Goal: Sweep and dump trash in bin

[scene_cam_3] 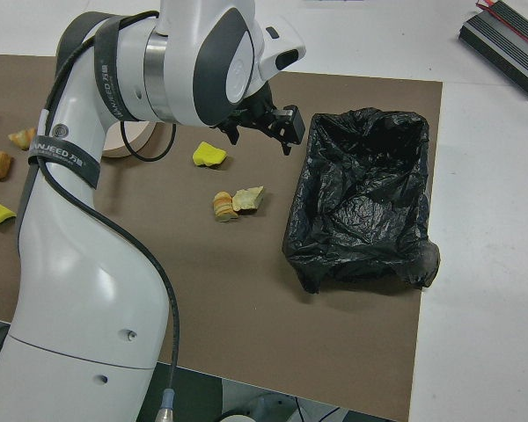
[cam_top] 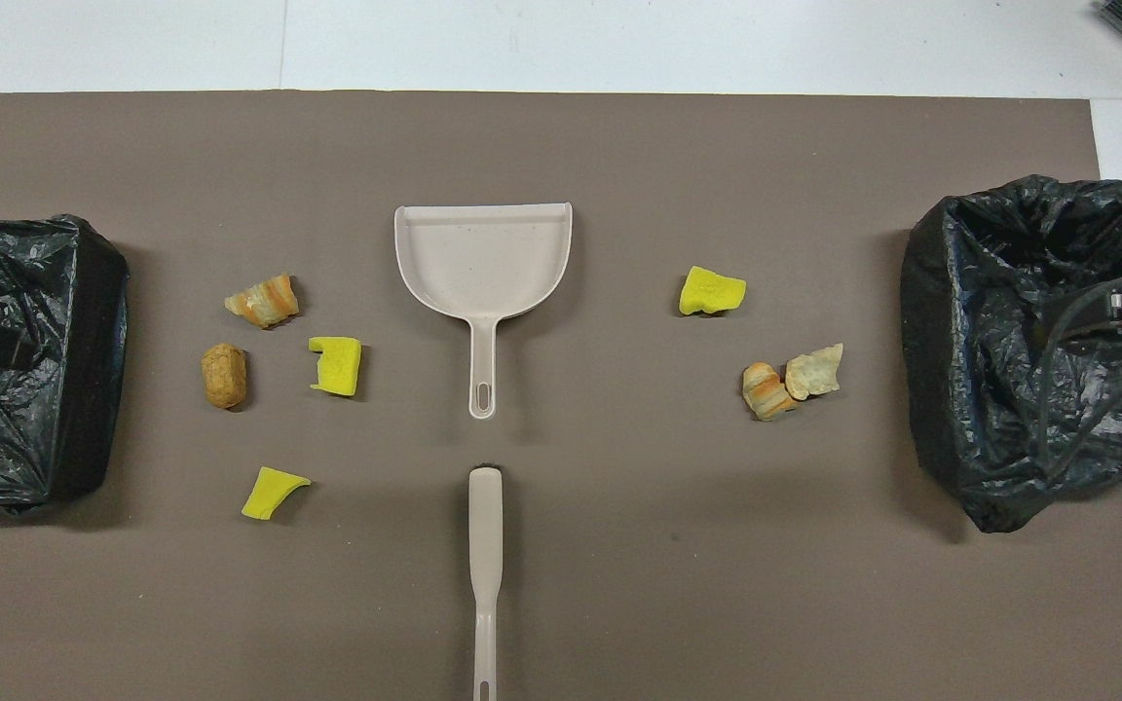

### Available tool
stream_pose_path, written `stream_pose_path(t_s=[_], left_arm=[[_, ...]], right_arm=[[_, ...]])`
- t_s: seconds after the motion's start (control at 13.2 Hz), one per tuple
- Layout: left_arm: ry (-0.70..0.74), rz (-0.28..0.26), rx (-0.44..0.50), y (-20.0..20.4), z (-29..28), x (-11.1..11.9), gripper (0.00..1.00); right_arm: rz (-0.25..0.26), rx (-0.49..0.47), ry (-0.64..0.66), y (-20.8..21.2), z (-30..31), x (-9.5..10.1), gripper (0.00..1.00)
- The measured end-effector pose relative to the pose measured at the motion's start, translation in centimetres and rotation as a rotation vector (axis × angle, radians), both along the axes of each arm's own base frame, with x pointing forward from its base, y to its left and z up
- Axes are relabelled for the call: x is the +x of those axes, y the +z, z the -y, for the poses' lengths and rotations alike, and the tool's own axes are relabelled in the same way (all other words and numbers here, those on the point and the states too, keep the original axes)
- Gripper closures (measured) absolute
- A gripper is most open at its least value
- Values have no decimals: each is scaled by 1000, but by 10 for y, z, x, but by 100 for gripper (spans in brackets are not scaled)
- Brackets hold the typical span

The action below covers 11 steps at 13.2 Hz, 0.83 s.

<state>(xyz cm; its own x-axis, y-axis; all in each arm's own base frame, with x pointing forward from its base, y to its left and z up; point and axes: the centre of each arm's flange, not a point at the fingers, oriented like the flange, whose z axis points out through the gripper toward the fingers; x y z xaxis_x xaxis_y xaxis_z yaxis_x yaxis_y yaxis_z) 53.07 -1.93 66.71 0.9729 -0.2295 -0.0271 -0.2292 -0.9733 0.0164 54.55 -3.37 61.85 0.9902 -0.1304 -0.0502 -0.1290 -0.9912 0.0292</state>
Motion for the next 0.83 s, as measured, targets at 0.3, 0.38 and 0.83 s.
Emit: stream_pose_path(t_s=[0.3, 0.38, 0.83], left_arm=[[-3, 1, 0, 0, 2, 0, 0], [-2, 1, 0, 0, 1, 0, 0], [-9, 2, 0, 0, 5, 0, 0]], right_arm=[[-8, 1, 0, -3, 0, -2, 0], [-9, 1, 0, -4, 0, -3, 0], [-13, 3, 0, -5, 0, -4, 0]])
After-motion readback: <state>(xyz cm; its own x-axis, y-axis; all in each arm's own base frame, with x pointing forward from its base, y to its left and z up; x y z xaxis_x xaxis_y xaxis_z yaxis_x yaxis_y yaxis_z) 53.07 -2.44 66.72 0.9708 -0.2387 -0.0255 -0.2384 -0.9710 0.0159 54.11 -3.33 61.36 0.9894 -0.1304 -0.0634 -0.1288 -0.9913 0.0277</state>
